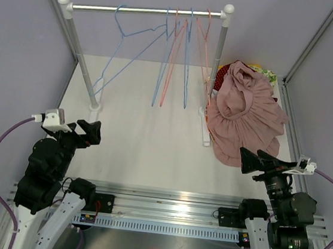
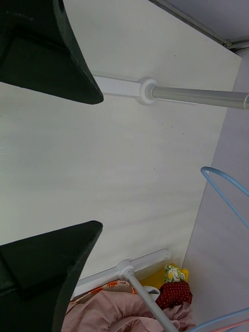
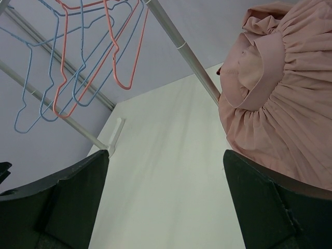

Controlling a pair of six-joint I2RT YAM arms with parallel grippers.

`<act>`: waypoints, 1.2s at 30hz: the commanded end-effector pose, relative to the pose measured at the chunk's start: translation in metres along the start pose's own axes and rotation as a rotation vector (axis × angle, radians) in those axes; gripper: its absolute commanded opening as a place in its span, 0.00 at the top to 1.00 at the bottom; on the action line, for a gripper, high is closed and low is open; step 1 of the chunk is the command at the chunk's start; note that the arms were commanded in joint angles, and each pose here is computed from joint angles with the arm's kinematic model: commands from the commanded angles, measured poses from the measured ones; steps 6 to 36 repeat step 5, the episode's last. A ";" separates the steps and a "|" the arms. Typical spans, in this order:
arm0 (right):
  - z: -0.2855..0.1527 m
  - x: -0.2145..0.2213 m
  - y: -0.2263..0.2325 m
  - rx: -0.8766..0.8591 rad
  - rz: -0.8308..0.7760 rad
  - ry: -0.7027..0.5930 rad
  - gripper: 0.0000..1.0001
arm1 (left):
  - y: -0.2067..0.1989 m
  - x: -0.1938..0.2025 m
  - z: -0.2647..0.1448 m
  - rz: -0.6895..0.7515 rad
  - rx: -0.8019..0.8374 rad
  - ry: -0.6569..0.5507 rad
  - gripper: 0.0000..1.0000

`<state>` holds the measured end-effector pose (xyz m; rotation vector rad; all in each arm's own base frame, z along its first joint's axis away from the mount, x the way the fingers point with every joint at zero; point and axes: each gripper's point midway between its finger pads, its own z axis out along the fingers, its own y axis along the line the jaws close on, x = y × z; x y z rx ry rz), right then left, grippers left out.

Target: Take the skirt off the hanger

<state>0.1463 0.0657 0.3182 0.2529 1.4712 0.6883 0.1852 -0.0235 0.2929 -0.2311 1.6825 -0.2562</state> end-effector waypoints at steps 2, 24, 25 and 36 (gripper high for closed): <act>0.004 0.005 0.001 -0.009 0.010 0.027 0.00 | -0.003 -0.010 0.003 -0.008 0.006 -0.030 0.01; 0.003 0.007 0.002 -0.020 0.007 0.035 0.00 | 0.000 -0.010 0.003 -0.013 -0.014 -0.028 0.01; 0.003 0.007 0.002 -0.020 0.007 0.035 0.00 | 0.000 -0.010 0.003 -0.013 -0.014 -0.028 0.01; 0.003 0.007 0.002 -0.020 0.007 0.035 0.00 | 0.000 -0.010 0.003 -0.013 -0.014 -0.028 0.01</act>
